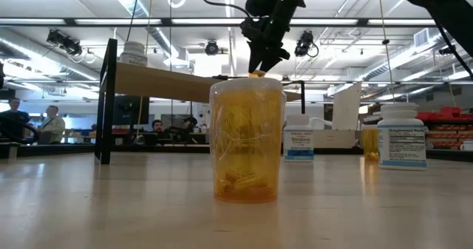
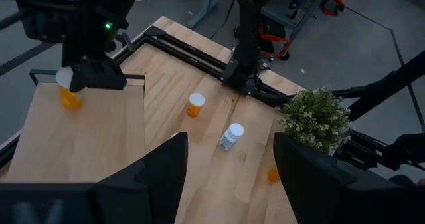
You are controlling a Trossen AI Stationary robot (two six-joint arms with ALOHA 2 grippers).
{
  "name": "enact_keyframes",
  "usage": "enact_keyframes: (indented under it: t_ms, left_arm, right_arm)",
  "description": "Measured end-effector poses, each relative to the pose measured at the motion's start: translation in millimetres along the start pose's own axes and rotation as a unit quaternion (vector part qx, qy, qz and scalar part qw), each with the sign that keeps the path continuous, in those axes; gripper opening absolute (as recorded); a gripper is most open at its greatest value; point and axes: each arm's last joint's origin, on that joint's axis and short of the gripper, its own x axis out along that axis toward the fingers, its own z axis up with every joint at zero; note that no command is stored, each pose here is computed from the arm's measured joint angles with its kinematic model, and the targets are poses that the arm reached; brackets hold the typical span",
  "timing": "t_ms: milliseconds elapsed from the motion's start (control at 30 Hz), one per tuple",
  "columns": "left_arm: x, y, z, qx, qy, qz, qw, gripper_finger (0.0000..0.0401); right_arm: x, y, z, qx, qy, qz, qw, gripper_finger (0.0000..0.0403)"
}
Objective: Pick and place medicine bottles onto shelf by color
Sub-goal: Put the orange pill bottle on the shelf
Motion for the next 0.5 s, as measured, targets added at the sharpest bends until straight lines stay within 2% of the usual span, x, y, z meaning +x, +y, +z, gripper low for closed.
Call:
enact_keyframes:
  t_ms: [500]
  left_arm:
    - [0.1,0.0,0.0,-0.001,0.000,0.000,1.000,0.0229]
  right_arm:
    - [11.0,0.9,0.5,-0.002,-0.017,0.010,1.000,0.0226]
